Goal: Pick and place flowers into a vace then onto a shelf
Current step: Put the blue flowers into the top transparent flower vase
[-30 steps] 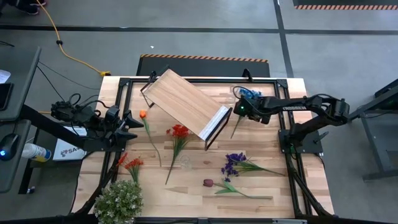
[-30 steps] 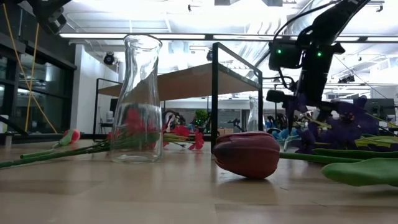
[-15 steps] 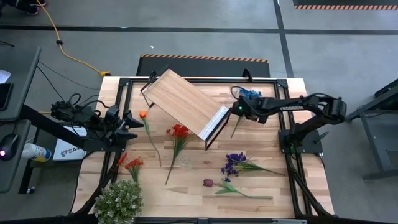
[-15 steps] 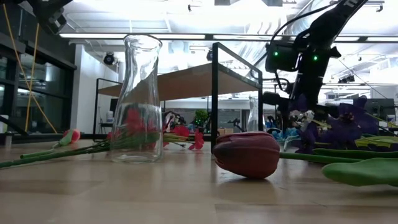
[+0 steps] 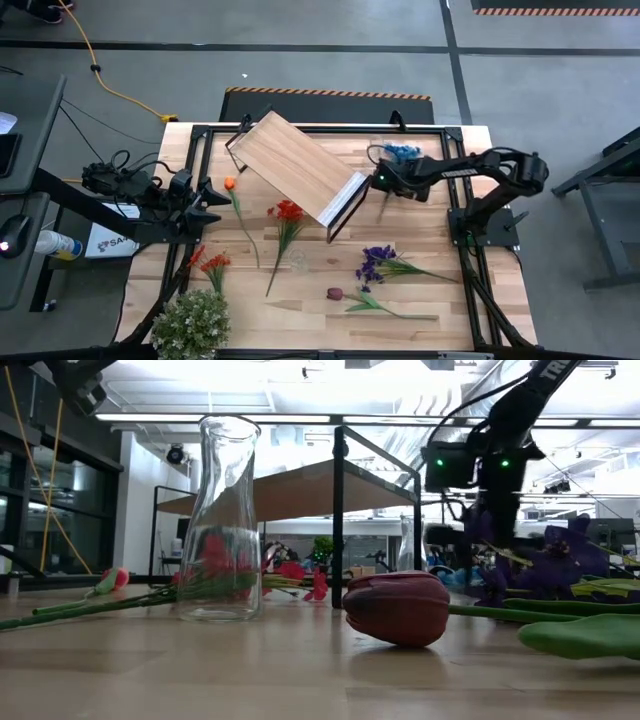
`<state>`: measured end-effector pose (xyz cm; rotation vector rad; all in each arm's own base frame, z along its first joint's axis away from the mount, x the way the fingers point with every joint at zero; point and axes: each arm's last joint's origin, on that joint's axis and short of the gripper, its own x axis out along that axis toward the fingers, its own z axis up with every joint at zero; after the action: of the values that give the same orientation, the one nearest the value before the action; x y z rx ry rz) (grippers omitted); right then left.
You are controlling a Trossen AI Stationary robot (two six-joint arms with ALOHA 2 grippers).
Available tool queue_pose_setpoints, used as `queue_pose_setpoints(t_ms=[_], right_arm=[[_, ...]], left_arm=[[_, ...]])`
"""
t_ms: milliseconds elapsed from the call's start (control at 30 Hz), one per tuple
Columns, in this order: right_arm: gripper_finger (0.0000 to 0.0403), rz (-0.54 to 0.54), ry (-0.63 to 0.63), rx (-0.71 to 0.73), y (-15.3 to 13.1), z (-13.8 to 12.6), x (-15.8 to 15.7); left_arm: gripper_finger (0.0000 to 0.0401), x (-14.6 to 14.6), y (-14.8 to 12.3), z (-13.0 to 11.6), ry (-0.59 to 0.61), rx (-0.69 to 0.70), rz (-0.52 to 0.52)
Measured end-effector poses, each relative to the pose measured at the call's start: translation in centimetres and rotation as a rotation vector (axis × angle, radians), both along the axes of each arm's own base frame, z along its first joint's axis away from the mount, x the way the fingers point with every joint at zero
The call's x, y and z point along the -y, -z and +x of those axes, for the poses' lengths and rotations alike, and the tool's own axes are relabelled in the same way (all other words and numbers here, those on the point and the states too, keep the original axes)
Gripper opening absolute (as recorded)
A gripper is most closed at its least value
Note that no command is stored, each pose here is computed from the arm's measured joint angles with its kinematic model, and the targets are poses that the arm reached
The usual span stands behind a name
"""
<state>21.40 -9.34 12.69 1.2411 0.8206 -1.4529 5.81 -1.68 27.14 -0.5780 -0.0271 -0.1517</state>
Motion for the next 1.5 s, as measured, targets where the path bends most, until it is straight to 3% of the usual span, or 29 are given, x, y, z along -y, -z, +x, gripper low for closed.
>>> queue_pose_setpoints(t_ms=[267, 767, 1500], right_arm=[[0.0188, 0.044, 0.014, -0.158, -0.2, -1.6, -1.2], [0.0188, 0.042, -0.134, -0.167, -0.2, -1.3, -1.4], [0.0188, 0.043, -0.153, -0.164, -0.2, -1.2, -1.4]], left_arm=[[0.0337, -0.1, 0.0, 0.0, -0.019, -0.001, -0.002], [0.0337, -0.1, 0.0, 0.0, -0.034, -0.002, -0.008], [0.0337, -0.1, 0.0, 0.0, -0.033, -0.002, -0.005]])
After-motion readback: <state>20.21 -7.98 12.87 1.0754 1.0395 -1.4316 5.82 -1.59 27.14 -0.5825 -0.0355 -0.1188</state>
